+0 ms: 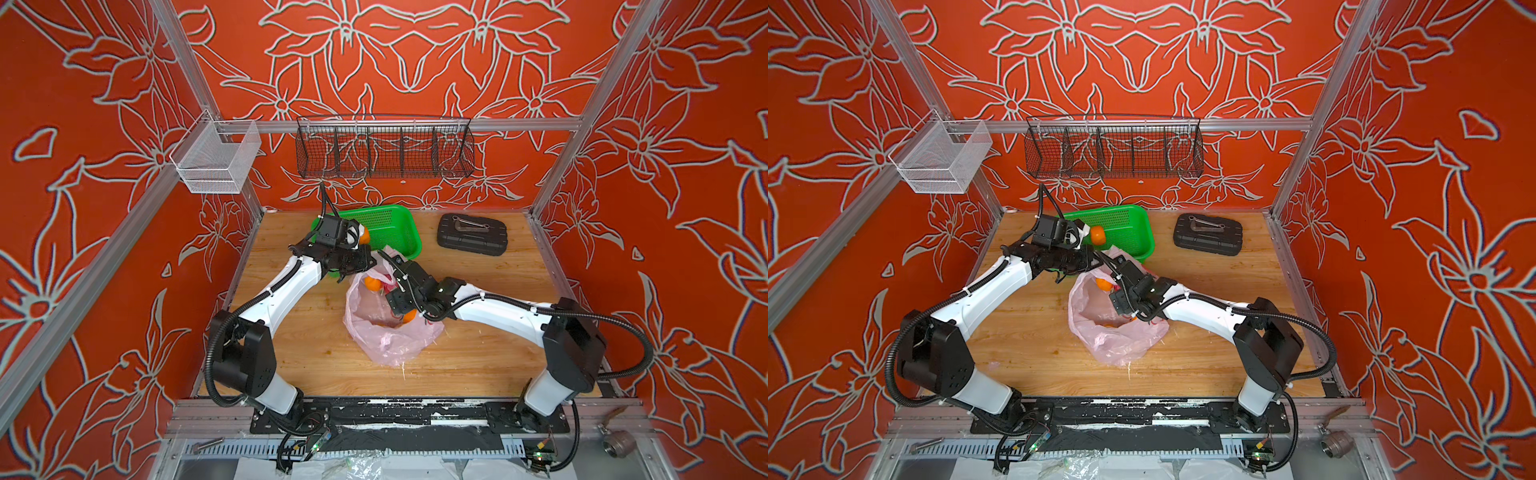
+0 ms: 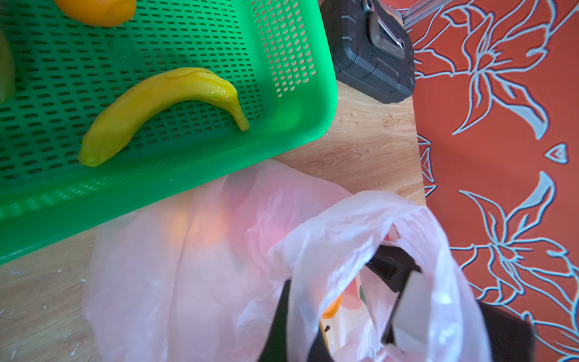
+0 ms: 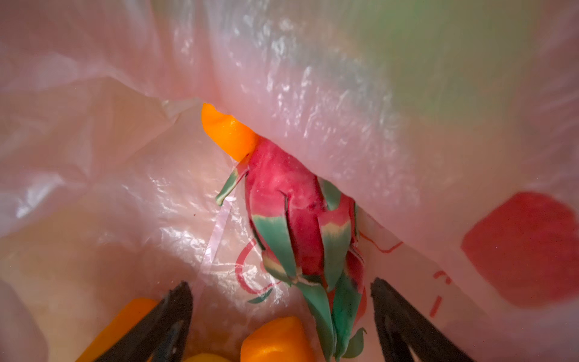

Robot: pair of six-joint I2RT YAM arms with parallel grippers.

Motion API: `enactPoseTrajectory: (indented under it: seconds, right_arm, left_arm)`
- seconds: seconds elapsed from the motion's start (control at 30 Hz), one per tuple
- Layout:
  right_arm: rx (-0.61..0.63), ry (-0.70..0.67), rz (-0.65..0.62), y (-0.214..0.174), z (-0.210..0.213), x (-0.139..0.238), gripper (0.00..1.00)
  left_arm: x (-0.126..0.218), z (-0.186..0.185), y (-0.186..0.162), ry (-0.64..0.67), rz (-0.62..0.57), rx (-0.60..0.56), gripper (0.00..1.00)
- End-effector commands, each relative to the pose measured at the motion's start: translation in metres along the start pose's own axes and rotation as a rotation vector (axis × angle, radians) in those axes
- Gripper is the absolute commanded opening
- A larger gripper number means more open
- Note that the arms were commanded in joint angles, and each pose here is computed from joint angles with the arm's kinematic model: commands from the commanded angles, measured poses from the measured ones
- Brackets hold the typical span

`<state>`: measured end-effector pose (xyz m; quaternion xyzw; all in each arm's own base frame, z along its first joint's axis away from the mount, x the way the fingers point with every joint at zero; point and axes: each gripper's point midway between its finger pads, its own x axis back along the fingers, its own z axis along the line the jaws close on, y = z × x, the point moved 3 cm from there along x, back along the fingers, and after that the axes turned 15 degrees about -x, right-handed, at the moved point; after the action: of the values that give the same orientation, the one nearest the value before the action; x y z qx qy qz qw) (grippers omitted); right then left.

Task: Untie the knot of the plastic bag and take out the fruit
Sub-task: 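Grasp the pink dragon fruit inside the bag with the right gripper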

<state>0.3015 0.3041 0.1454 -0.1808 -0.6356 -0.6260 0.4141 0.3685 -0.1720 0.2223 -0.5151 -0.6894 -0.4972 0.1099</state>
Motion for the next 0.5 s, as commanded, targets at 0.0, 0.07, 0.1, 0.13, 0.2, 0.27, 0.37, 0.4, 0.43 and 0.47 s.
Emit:
enactPoseTrajectory:
  seconds: [0.0,0.07,0.1,0.13,0.2,0.27,0.37,0.4,0.43,0.47]
  right_arm:
    - [-0.033,-0.013,-0.066,0.012,0.0,-0.014,0.97]
    - [-0.032,0.025,-0.071,0.017,0.007,-0.022,0.97]
    - [-0.03,0.029,-0.071,0.019,0.009,-0.026,0.97]
    - [-0.03,0.029,-0.073,0.021,0.011,-0.028,0.97]
    - [-0.042,0.017,-0.088,0.025,0.01,-0.037,0.97]
    - [-0.066,0.003,-0.082,0.027,0.004,-0.047,0.97]
    - [-0.078,0.023,-0.062,0.023,0.001,-0.062,0.97]
    - [-0.074,0.03,-0.055,0.022,0.001,-0.067,0.97]
    - [-0.073,0.037,-0.046,0.02,0.001,-0.07,0.97]
    - [-0.071,0.045,-0.032,0.018,0.002,-0.075,0.97]
  left_arm:
    - [0.001,-0.001,0.007,0.009,-0.021,0.025,0.0]
    - [0.001,0.001,0.007,0.022,-0.023,0.023,0.0]
    - [0.001,0.001,0.007,0.027,-0.023,0.02,0.0]
    - [0.001,0.002,0.007,0.03,-0.023,0.017,0.0]
    - [0.0,0.003,0.006,0.035,-0.014,0.014,0.0]
    - [-0.001,0.005,0.004,0.038,-0.009,0.017,0.0]
    - [-0.004,0.006,0.001,0.037,-0.001,0.023,0.0]
    - [-0.004,0.007,0.0,0.039,0.0,0.024,0.0]
    - [-0.005,0.007,0.0,0.039,0.002,0.023,0.0]
    - [-0.006,0.008,-0.001,0.038,0.005,0.021,0.0]
